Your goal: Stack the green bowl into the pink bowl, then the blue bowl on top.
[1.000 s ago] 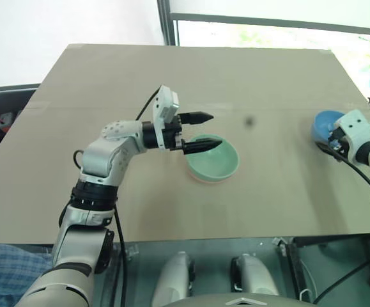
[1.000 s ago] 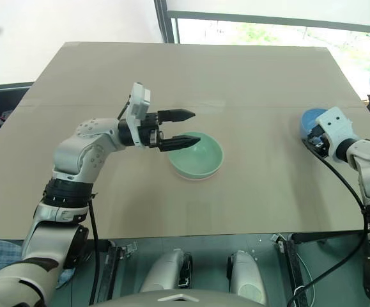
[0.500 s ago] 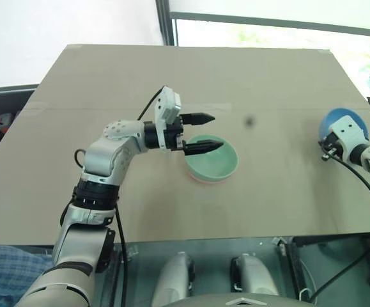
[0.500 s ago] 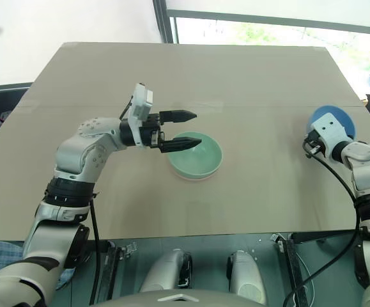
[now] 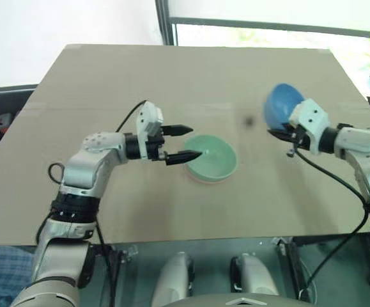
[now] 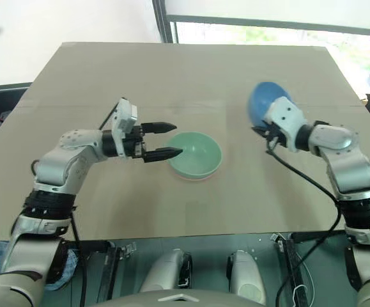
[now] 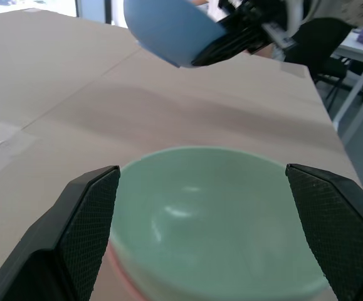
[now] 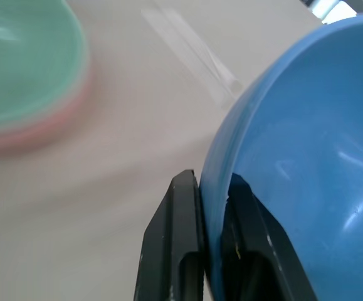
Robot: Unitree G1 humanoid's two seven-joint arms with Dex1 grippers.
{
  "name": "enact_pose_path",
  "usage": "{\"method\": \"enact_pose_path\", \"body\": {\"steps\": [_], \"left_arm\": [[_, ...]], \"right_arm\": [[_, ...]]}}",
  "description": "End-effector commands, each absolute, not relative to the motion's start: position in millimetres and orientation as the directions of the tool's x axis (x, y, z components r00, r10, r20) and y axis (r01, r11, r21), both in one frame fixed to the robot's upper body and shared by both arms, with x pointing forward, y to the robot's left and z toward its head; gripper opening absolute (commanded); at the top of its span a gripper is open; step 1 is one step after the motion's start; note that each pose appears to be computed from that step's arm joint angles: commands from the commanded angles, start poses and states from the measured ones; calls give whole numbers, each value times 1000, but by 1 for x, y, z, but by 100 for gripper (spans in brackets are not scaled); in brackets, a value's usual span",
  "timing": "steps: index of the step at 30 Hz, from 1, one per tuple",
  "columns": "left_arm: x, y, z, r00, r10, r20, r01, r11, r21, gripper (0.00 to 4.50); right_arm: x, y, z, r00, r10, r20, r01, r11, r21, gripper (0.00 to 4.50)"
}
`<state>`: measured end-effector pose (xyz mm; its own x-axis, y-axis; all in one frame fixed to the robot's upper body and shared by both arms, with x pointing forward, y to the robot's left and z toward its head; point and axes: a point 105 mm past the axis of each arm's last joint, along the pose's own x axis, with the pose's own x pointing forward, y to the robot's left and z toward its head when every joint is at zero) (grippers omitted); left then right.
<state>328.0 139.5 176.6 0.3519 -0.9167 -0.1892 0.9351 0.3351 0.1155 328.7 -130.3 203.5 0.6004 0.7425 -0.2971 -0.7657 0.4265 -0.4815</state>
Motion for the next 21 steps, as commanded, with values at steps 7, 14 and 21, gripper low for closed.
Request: {"method": "enact_pose_path", "body": {"steps": [7,14,21], "left_arm": [[324,185,178,413,-871,-266,910,380,168,450],[323,192,176,414,-863,-288,910,381,165,450],[323,186,182,404,-877,-262,914,373,160,450]], "right_arm": [[276,-57,224,375,880,-291,-861,214,-461,3],[264,-33,221,301,906,-298,-886,150,-438,3],[265,-31,226,306,906,-293,-882,153,-446,278]]}}
